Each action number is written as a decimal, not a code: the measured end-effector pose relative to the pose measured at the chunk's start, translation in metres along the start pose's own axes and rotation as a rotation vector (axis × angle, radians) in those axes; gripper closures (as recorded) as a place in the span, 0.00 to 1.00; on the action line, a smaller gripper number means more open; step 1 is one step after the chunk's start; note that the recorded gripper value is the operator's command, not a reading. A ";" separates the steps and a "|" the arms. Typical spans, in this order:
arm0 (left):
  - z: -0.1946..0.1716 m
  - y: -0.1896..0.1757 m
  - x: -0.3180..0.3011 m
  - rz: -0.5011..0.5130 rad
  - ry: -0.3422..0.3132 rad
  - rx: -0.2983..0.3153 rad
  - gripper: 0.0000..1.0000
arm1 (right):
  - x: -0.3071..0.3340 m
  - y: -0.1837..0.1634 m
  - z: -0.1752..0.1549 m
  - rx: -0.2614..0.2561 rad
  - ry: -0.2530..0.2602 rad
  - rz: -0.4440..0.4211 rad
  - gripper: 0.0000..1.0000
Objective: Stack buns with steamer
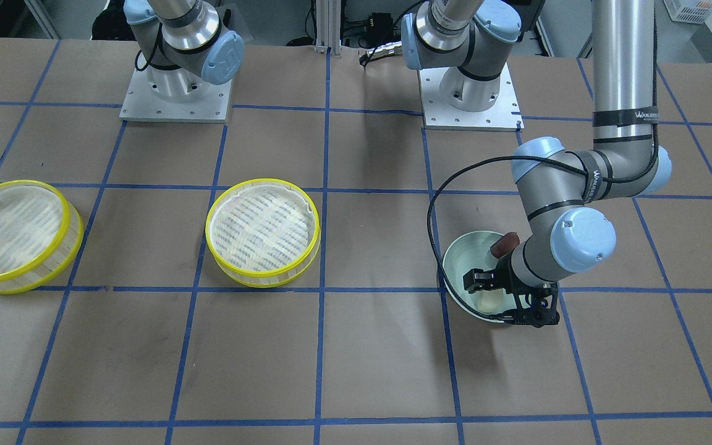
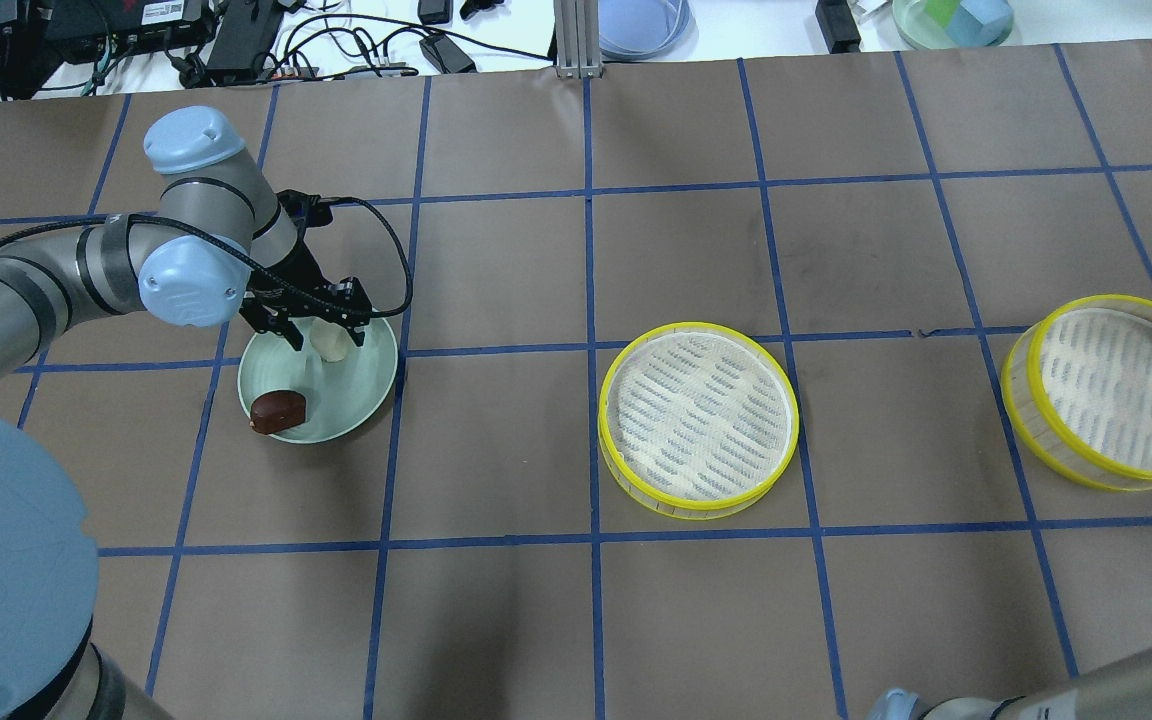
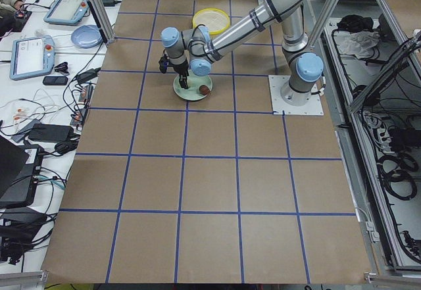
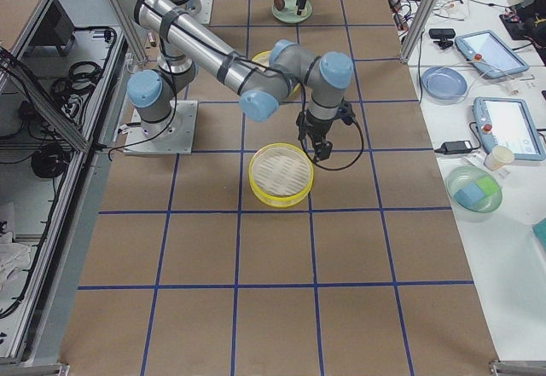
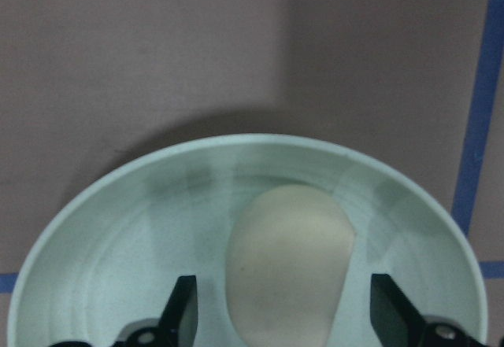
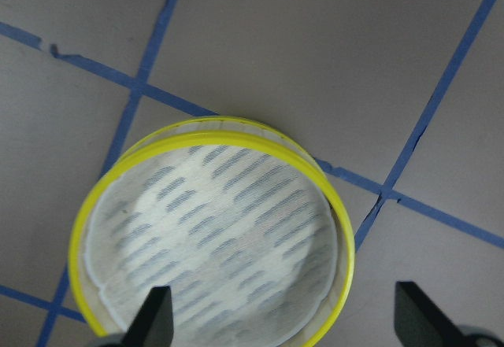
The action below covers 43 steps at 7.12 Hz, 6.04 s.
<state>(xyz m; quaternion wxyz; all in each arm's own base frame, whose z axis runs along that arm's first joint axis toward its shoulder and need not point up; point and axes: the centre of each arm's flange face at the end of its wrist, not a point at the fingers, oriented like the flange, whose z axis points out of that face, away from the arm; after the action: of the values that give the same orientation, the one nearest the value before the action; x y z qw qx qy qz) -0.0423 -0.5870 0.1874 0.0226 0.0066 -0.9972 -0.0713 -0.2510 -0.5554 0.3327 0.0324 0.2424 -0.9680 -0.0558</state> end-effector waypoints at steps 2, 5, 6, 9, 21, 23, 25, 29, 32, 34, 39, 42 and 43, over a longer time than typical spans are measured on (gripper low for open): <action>0.000 -0.001 -0.001 0.000 -0.006 0.008 0.94 | 0.038 0.006 0.054 0.002 0.002 -0.086 0.01; -0.024 0.001 0.009 0.011 -0.016 0.055 0.97 | 0.049 0.019 0.108 -0.007 -0.040 -0.095 0.23; -0.046 0.005 0.020 0.009 -0.018 0.096 0.97 | 0.047 0.021 0.118 -0.012 -0.049 -0.096 0.45; -0.119 0.037 0.128 -0.035 -0.018 0.238 0.96 | 0.045 0.023 0.128 -0.029 -0.059 -0.102 1.00; -0.015 0.163 0.415 -0.281 0.041 0.174 0.00 | -0.076 -0.028 -0.009 -0.049 -0.057 0.023 1.00; -0.019 0.165 0.417 -0.288 0.052 0.178 0.00 | -0.134 -0.069 -0.026 -0.053 -0.044 0.047 1.00; -0.029 0.167 0.417 -0.282 0.059 0.195 0.00 | -0.160 -0.083 -0.031 -0.060 -0.042 0.060 1.00; -0.070 0.143 0.365 -0.221 -0.029 0.279 0.00 | -0.190 -0.095 -0.032 -0.061 -0.078 0.088 1.00; -0.133 0.106 0.264 -0.161 -0.091 0.277 0.00 | -0.274 -0.111 -0.028 -0.086 -0.079 0.143 1.00; -0.168 0.086 0.177 -0.088 -0.125 0.247 0.00 | -0.328 -0.125 -0.021 -0.077 -0.079 0.192 1.00; -0.138 0.039 -0.003 -0.018 -0.143 0.109 0.00 | -0.382 -0.143 0.000 -0.022 -0.064 0.225 1.00; -0.066 0.040 -0.019 -0.057 0.001 -0.006 0.02 | -0.382 -0.146 0.017 -0.050 -0.064 0.217 1.00; -0.046 0.044 -0.019 -0.063 0.013 -0.048 0.01 | -0.382 -0.148 0.021 -0.053 -0.066 0.216 1.00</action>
<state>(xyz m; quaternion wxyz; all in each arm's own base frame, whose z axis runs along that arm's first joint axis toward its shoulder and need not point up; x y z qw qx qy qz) -0.0213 -0.5497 0.2380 0.0273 0.0377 -0.9943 -0.0956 0.1523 -0.5025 0.2799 0.0126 0.1336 -0.9873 -0.0854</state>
